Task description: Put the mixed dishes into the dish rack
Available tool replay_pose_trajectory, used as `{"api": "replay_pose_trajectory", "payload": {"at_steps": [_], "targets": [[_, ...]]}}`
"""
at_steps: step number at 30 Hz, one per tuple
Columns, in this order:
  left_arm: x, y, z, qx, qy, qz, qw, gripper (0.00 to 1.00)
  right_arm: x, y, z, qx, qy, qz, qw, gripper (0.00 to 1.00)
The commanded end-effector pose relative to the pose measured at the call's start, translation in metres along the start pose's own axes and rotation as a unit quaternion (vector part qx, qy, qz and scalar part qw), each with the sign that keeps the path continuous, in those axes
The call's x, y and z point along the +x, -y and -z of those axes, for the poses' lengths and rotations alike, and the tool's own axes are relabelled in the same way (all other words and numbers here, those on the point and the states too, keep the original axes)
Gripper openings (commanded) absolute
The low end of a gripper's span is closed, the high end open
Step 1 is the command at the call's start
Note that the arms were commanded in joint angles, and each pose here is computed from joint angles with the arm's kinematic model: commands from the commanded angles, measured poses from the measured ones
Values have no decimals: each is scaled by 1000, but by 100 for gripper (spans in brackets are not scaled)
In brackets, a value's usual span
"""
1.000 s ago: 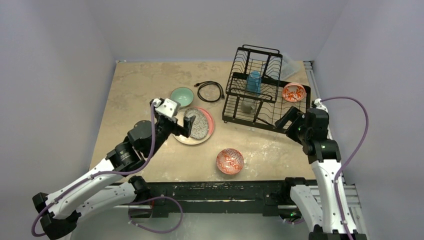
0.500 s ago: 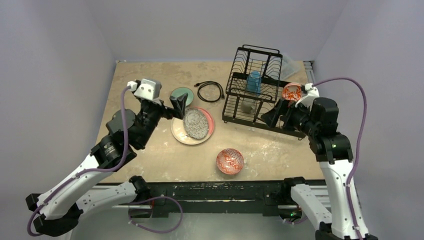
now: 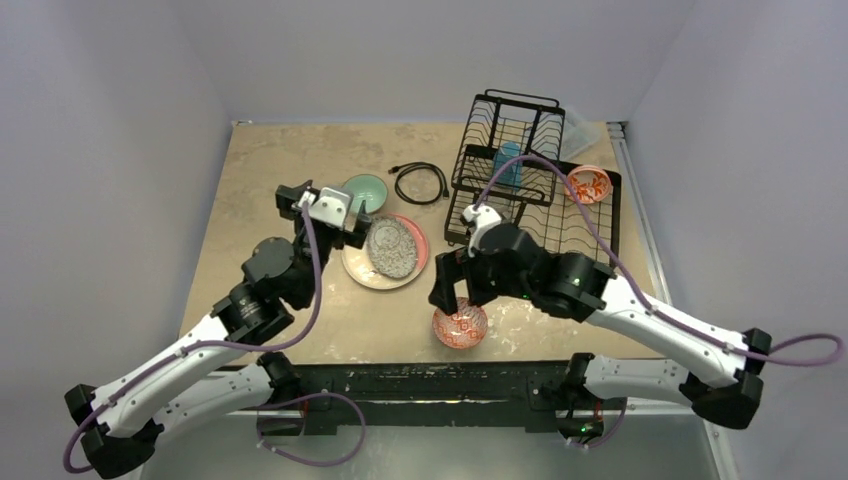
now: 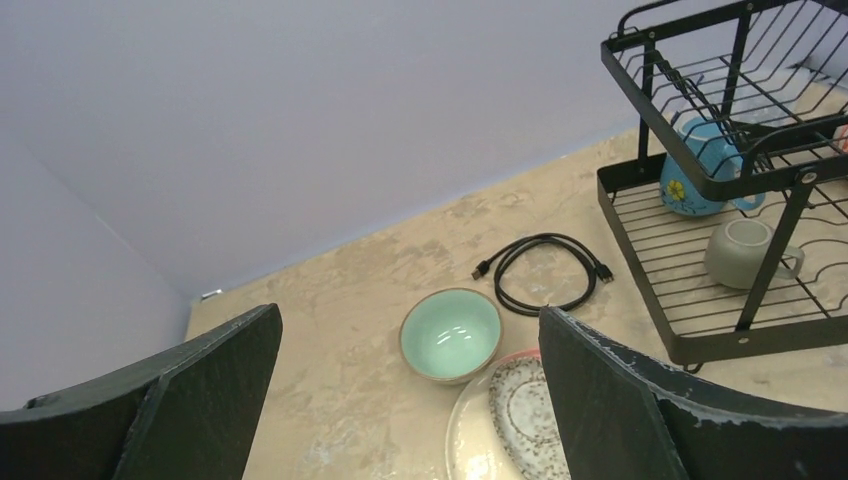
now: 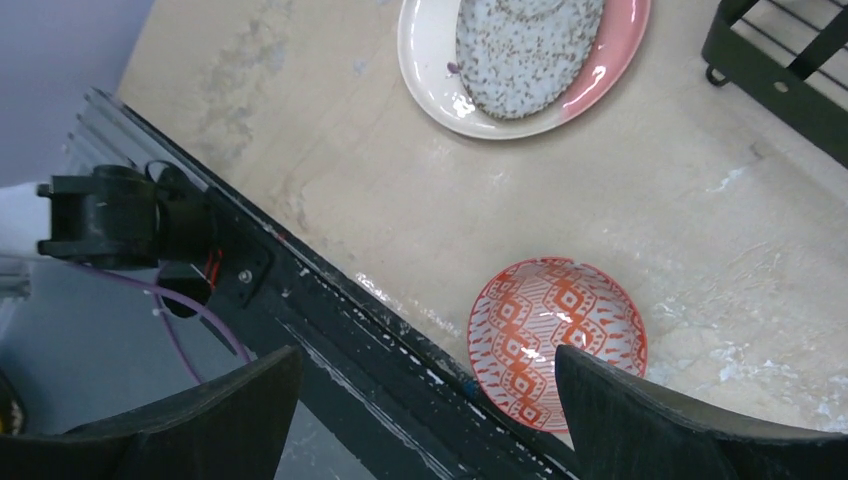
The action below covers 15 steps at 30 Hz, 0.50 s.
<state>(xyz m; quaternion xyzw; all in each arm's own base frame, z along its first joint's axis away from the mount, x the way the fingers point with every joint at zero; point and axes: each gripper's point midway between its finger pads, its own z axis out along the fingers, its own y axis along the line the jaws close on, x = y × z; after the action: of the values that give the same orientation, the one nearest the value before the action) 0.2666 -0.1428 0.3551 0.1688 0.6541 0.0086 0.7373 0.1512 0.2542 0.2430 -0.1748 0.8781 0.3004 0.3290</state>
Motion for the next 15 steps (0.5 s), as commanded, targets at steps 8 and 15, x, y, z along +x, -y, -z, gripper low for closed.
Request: {"api": "replay_pose_trajectory", "payload": {"at_steps": [8, 15], "targets": [[-36, -45, 20, -68, 72, 34, 994, 99, 41, -18, -71, 133, -28, 31, 990, 99], [-34, -37, 16, -55, 64, 31, 996, 98, 70, 18, -92, 242, -69, 63, 966, 88]]}}
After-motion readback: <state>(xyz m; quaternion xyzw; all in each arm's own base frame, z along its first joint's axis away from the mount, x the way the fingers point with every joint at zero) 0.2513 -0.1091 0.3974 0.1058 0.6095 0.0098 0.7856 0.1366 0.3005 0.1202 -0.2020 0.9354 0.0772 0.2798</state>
